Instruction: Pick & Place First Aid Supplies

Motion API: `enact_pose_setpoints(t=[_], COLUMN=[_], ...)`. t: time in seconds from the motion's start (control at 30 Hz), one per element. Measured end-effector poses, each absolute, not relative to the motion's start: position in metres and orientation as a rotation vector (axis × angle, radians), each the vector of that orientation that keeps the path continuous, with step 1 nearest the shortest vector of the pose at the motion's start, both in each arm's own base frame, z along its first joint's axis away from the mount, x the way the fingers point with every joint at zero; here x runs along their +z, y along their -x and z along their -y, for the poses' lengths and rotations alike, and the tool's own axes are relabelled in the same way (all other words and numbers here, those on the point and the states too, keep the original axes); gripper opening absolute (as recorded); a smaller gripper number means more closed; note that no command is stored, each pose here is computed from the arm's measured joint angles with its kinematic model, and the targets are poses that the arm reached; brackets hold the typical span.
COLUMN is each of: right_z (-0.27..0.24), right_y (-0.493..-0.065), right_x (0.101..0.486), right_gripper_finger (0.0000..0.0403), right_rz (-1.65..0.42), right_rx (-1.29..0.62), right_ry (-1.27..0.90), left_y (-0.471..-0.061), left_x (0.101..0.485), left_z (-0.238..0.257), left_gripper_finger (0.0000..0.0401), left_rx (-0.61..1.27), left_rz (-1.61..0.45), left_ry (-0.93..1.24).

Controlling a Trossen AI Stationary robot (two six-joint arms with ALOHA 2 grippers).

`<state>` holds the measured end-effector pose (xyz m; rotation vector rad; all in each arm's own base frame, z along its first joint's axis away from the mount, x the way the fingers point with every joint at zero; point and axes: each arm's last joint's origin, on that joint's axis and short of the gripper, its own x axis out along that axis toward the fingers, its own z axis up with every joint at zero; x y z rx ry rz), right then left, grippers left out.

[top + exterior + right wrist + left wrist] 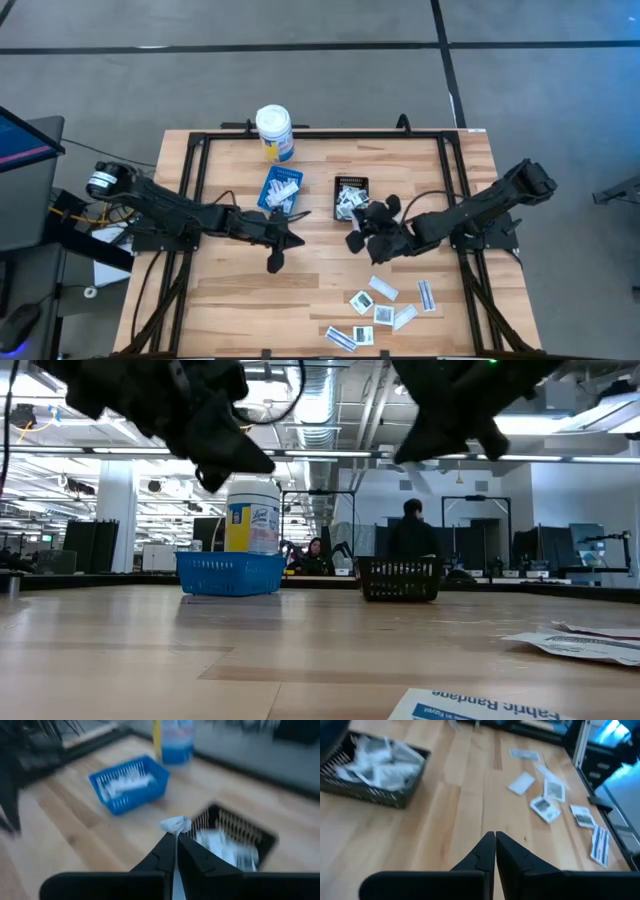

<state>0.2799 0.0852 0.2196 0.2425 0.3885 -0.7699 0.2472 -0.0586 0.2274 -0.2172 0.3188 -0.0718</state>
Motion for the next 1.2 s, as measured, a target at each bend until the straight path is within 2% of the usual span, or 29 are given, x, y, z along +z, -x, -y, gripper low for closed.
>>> enact_pose_setpoints(t=[0.13,0.3,0.63,0.9,1.2], right_z=[-0.09,-0.09,-0.083,-0.079,-0.07], right_y=[-0.297,-0.316,-0.33,-0.332,-0.335], right_x=[0.218,0.21,0.207,0.209,0.209], right_gripper_finger=[0.0012,0.0012,0.0012,0.0012,0.0012], right_rz=[-0.338,-0.284,-0.228,-0.208,-0.217], right_rx=[-0.722,-0.705,-0.696,-0.699,-0.688], right_ry=[-0.146,-0.113,-0.117,-0.138,-0.153], left_y=[-0.262,-0.277,-0.289,-0.29,-0.301], left_x=[0.215,0.212,0.208,0.219,0.218], left_z=[0.056,0.049,0.035,0.028,0.023], left_gripper_finger=[0.0033,0.0076,0.0152,0.016,0.0159], left_rx=[-0.072,-0.145,-0.041,0.016,0.033], left_rz=[-0.304,-0.215,-0.117,0.019,0.033], left_ry=[0.244,0.254,0.261,0.269,0.27])
